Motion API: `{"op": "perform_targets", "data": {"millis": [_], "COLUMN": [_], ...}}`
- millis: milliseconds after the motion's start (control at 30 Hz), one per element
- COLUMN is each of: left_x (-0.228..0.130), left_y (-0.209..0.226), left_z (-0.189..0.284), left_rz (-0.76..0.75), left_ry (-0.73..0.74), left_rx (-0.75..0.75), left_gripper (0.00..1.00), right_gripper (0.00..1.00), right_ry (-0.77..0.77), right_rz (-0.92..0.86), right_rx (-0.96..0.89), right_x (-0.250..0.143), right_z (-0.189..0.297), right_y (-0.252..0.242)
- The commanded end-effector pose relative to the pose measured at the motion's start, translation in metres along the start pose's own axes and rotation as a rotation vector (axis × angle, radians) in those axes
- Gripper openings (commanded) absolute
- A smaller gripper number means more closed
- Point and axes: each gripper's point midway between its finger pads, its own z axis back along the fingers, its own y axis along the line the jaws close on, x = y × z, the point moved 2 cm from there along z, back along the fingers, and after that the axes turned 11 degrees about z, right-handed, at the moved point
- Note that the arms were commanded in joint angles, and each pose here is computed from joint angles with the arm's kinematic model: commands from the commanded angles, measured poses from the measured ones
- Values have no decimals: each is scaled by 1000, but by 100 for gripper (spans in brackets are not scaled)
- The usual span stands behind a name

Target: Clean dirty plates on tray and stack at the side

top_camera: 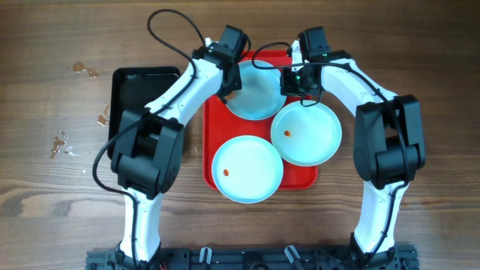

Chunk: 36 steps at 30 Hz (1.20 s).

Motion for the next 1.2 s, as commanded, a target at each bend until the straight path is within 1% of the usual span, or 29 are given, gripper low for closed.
{"op": "perform_targets", "data": {"millis": [0, 167, 267, 300, 400, 433, 533, 633, 667, 733, 800, 867, 900, 1067, 1100, 1167], "left_x": [14, 15, 22, 26, 26, 24, 13, -4, -8, -17, -24, -29, -30, -29, -28, -28], "left_y": [20, 51, 79, 96, 130, 141, 172, 208, 217, 228, 229, 233, 235, 239, 239, 239], "left_z": [16, 47, 79, 96, 121, 123, 103, 71, 62, 48, 40, 34, 33, 32, 32, 32], "left_rz": [98, 162, 212, 239, 218, 204, 219, 293, 321, 364, 346, 350, 351, 352, 352, 352], "left_ry": [-8, 72, 94, 93, 114, 130, 187, 234, 245, 276, 304, 307, 305, 297, 295, 295], "left_rx": [39, 48, 49, 59, 91, 107, 161, 205, 200, 170, 124, 125, 133, 149, 148, 149], "left_gripper": [4, 4, 4, 4, 4, 4, 4, 4, 4, 4, 4, 4, 4, 4, 6, 15], "right_gripper": [4, 4, 4, 4, 4, 4, 4, 4, 4, 4, 4, 4, 4, 4, 4, 4], "right_ry": [46, 28, 10, -1, -23, -28, -48, -87, -100, -116, -137, -161, -177, -243, -252, -280], "right_rz": [-27, -15, 11, 17, 51, 52, 77, 119, 129, 155, 186, 230, 265, 407, 432, 467], "right_rx": [-106, -110, -135, -148, -170, -190, -236, -264, -305, -443, -563, -689, -759, -983, -1011, -1056], "right_x": [-13, -9, -5, -2, 3, 4, 7, 14, 15, 17, 19, 20, 20, 18, 17, 15], "right_z": [-6, 2, 15, 23, 39, 46, 66, 86, 95, 115, 133, 150, 158, 180, 183, 187], "right_y": [-24, -22, -23, -23, -22, -23, -25, -18, -17, -18, -13, -2, 9, 58, 66, 82]}}
